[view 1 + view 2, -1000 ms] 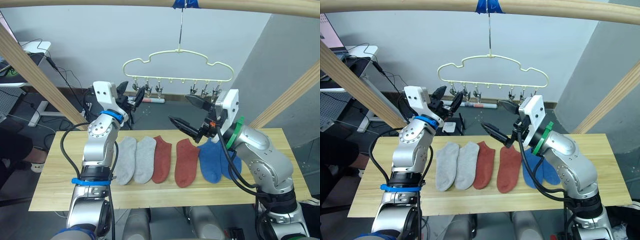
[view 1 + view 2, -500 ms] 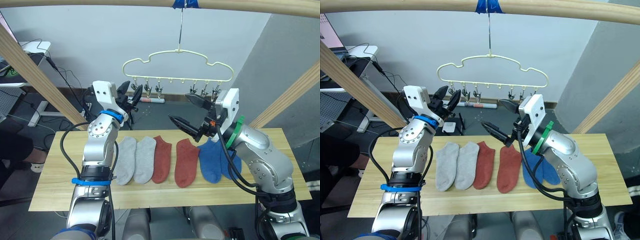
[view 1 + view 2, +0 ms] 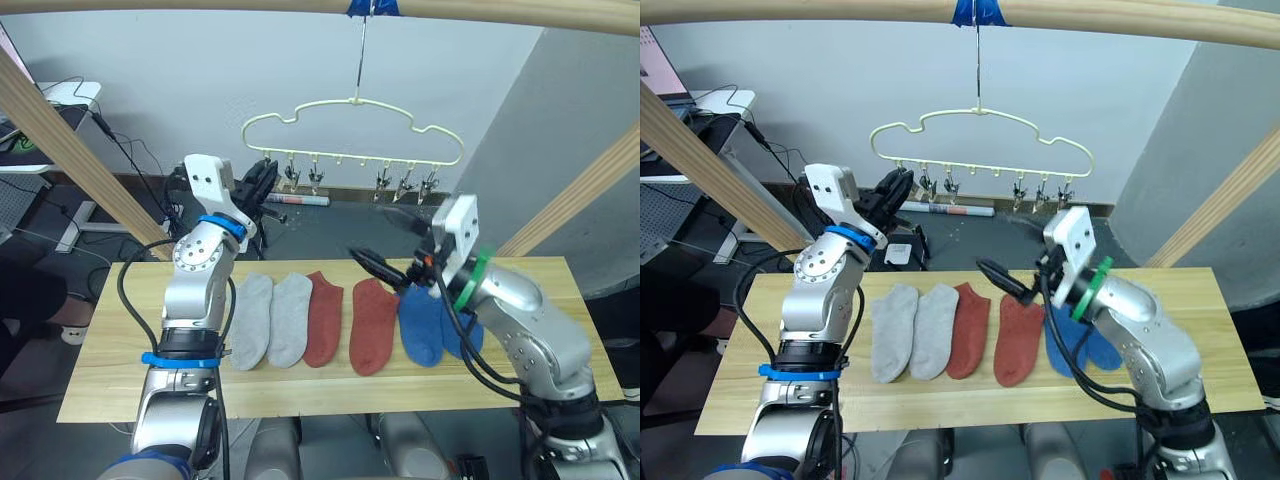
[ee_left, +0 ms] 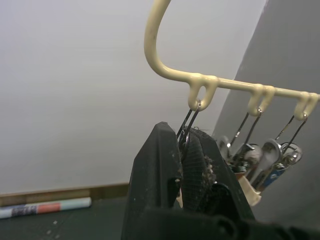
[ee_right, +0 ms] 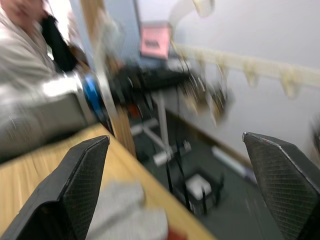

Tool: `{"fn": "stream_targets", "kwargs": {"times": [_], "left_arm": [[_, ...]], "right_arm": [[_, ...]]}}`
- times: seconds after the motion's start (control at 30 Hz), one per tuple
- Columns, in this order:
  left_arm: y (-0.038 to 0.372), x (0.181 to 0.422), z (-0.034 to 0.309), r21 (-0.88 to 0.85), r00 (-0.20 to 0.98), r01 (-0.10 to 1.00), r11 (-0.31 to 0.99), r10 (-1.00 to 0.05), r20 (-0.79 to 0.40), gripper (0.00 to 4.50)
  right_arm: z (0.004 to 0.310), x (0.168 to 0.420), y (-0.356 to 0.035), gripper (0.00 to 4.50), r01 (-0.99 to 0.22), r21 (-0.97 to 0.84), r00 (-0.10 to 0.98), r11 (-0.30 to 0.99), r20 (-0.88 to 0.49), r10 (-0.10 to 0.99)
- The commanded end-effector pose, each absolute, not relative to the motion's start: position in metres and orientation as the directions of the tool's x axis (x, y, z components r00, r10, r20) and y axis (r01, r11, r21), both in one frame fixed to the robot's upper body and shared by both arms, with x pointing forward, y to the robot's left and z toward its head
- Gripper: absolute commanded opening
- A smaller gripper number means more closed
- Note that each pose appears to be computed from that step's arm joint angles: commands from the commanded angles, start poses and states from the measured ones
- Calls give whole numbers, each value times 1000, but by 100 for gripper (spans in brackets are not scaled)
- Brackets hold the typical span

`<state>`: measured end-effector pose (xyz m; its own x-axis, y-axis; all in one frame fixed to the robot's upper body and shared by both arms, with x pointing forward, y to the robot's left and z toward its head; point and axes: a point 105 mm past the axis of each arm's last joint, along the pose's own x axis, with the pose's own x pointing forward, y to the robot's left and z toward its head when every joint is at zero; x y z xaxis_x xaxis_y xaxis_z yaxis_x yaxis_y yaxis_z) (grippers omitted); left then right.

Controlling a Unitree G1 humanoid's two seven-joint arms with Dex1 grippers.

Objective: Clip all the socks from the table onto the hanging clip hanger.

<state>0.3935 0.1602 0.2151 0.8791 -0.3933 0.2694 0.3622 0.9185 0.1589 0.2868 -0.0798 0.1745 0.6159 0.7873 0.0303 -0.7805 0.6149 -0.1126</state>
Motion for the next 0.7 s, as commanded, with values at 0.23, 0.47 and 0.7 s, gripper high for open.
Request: {"fn": "stream_targets", "kwargs": {"times": [0.23, 0.47, 0.7], "left_arm": [[157, 370, 206, -88, 809, 586, 805, -587, 25, 7], [150, 357, 211, -233, 739, 646, 726, -672, -45, 7], [152, 351, 210, -230, 737, 647, 727, -674, -57, 7]], "right_arm": [[84, 291, -182, 450, -602, -133, 775, 788, -334, 536], [51, 306, -219, 450, -556, -190, 786, 809, -436, 438], [39, 324, -228, 450, -549, -217, 790, 807, -451, 416]]}}
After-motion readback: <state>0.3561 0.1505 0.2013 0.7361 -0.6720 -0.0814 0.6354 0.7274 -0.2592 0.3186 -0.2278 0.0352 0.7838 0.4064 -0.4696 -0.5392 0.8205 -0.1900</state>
